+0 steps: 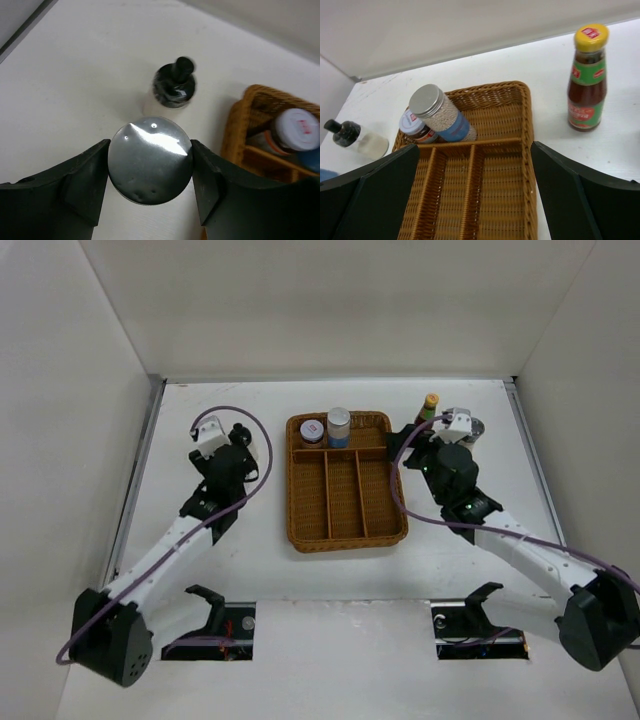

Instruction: Organize the condiment bottles

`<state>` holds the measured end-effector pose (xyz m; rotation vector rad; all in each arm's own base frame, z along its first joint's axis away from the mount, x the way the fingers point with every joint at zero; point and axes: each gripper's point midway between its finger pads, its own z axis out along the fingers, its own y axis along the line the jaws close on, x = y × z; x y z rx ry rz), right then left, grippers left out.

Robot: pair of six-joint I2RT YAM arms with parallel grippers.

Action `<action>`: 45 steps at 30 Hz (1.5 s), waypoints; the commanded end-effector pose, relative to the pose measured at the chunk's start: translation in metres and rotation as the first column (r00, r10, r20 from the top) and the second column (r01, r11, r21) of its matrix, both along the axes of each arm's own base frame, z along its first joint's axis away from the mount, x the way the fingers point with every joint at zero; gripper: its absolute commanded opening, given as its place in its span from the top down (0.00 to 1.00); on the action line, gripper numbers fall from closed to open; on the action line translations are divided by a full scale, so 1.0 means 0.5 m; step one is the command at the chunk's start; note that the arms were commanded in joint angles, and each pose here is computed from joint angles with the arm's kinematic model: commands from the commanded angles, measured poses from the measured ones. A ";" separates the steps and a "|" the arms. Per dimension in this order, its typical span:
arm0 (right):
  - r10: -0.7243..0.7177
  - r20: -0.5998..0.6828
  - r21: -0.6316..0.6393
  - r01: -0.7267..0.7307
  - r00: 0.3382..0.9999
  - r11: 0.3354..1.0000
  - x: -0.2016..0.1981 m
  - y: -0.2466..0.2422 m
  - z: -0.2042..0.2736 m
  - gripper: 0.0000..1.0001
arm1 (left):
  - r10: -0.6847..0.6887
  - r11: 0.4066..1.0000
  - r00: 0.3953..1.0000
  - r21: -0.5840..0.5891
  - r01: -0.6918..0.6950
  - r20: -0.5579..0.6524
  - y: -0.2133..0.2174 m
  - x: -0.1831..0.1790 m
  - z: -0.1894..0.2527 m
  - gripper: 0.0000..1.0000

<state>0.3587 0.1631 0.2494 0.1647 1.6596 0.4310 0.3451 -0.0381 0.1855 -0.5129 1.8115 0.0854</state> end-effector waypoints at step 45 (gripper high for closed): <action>-0.256 -0.082 -0.174 0.239 0.963 0.955 0.224 -0.189 -0.004 0.00 | -0.385 0.897 0.853 -0.075 0.436 0.351 -0.278 -0.061 0.066 0.00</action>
